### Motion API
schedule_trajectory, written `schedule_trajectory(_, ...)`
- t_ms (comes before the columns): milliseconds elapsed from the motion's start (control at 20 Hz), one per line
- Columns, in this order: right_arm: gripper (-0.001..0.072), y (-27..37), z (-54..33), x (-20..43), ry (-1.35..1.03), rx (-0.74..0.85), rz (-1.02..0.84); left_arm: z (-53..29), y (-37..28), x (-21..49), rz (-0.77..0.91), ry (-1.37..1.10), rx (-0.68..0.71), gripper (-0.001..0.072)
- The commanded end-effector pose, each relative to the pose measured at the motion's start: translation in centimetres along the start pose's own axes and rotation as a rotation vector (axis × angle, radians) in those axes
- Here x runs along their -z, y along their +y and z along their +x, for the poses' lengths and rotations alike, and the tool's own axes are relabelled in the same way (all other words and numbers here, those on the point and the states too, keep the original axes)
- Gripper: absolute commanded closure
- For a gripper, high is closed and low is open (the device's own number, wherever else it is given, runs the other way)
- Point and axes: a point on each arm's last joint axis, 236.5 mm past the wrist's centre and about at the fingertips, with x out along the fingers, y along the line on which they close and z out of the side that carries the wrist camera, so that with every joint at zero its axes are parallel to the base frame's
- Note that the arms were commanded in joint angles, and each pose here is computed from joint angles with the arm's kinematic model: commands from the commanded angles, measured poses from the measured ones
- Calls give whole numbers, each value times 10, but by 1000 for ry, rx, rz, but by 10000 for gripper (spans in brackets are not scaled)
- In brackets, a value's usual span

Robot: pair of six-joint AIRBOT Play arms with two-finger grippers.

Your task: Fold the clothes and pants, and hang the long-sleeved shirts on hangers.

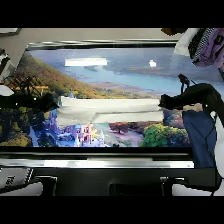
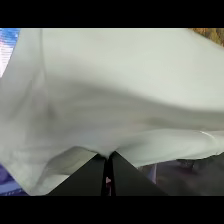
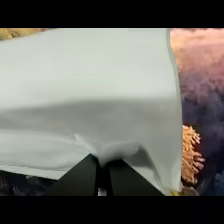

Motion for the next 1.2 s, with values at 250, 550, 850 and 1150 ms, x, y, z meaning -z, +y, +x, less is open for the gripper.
schedule_trajectory(250,677,-15,36,-25,-34,37,38,50,-4,-57,30,27,2,694)
schedule_trajectory(550,613,-22,50,-23,-20,38,87,75,2,-63,24,65,-4,686)
schedule_trajectory(850,213,-27,9,-25,35,25,199,55,5,-70,42,70,-18,284)
schedule_trajectory(1150,156,-71,-22,-23,65,-119,391,5,-9,-80,126,3,-64,284)
